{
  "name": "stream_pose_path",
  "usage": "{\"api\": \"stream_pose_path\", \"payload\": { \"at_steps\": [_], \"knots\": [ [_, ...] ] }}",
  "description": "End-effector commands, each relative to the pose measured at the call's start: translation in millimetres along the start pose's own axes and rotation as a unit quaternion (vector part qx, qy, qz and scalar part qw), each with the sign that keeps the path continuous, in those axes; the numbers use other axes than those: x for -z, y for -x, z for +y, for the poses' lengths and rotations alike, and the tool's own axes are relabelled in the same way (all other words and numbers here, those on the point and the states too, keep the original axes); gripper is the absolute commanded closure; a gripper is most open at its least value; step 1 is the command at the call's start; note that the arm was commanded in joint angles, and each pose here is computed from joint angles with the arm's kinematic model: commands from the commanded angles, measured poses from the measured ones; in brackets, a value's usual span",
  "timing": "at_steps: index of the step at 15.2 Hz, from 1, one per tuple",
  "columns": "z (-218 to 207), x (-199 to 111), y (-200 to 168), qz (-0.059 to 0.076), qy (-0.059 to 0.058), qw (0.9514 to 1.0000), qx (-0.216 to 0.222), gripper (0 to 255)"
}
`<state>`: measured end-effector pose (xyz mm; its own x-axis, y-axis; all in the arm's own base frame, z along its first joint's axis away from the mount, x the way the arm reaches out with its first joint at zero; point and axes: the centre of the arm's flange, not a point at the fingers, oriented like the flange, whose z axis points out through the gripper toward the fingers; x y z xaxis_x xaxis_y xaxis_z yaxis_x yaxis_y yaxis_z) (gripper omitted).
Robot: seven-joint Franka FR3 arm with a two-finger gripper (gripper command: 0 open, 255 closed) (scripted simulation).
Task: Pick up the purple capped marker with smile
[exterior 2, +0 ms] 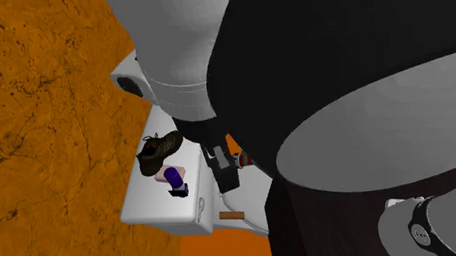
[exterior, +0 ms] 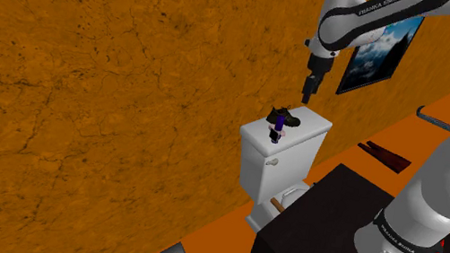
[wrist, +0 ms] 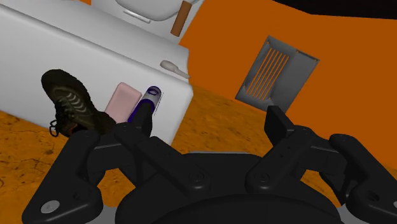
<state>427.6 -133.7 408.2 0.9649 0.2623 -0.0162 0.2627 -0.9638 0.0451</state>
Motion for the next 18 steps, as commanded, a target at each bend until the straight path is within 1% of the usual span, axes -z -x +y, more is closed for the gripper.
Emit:
{"api": "stream_pose_path", "payload": {
  "at_steps": [1, 17, 18],
  "knots": [
    [13, -22, -11, 0.002, -0.001, 1.0000, 0.007, 0],
    [106, -187, -107, 0.011, -0.016, 0.9978, 0.063, 0],
    [108, -191, -110, 0.012, -0.017, 0.9977, 0.065, 0]
  ]
}}
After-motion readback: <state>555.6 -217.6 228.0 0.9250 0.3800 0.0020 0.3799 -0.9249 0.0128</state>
